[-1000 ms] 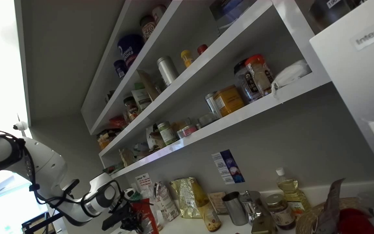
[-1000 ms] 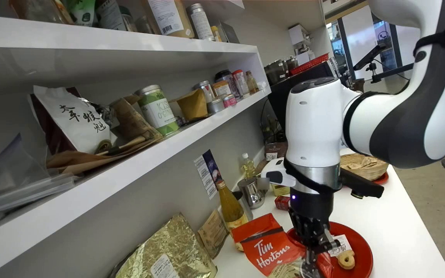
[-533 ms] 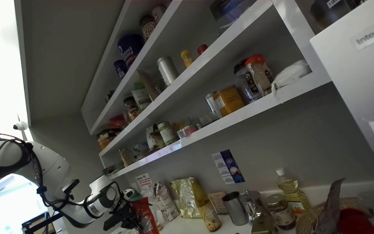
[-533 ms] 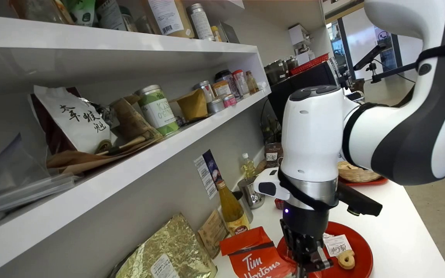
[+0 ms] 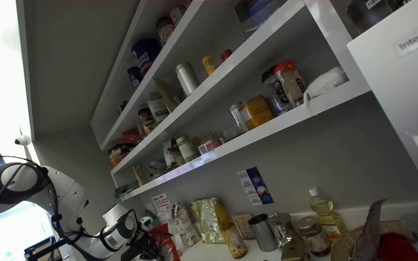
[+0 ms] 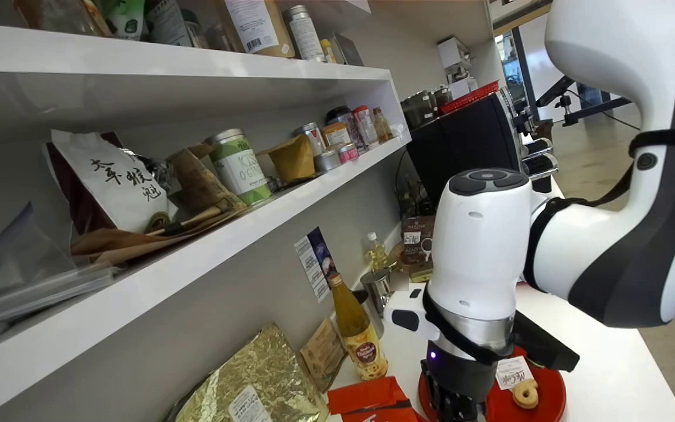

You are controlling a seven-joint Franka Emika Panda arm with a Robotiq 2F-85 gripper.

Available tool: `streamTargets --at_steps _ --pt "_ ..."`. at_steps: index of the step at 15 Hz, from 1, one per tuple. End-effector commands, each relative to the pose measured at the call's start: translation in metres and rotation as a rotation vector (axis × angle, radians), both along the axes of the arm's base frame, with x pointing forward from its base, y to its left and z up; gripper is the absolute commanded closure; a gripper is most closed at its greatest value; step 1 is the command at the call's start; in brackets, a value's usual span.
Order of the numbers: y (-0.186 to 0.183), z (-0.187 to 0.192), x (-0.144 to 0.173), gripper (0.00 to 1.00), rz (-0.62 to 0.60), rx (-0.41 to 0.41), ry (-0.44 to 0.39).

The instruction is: Take the orange packet off of the shelf

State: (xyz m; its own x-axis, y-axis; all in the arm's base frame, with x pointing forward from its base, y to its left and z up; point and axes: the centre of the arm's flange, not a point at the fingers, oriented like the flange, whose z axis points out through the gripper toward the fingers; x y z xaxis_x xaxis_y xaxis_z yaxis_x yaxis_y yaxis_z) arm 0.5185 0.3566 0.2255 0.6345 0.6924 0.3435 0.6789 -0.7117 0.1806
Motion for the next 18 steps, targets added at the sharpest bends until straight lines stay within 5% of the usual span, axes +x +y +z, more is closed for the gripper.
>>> streamTargets --at_steps 1,18 --pt "0.014 -0.021 0.007 0.99 -0.011 0.001 -0.022" --pt "0.038 -0.06 0.014 0.99 -0.034 0.007 -0.027"
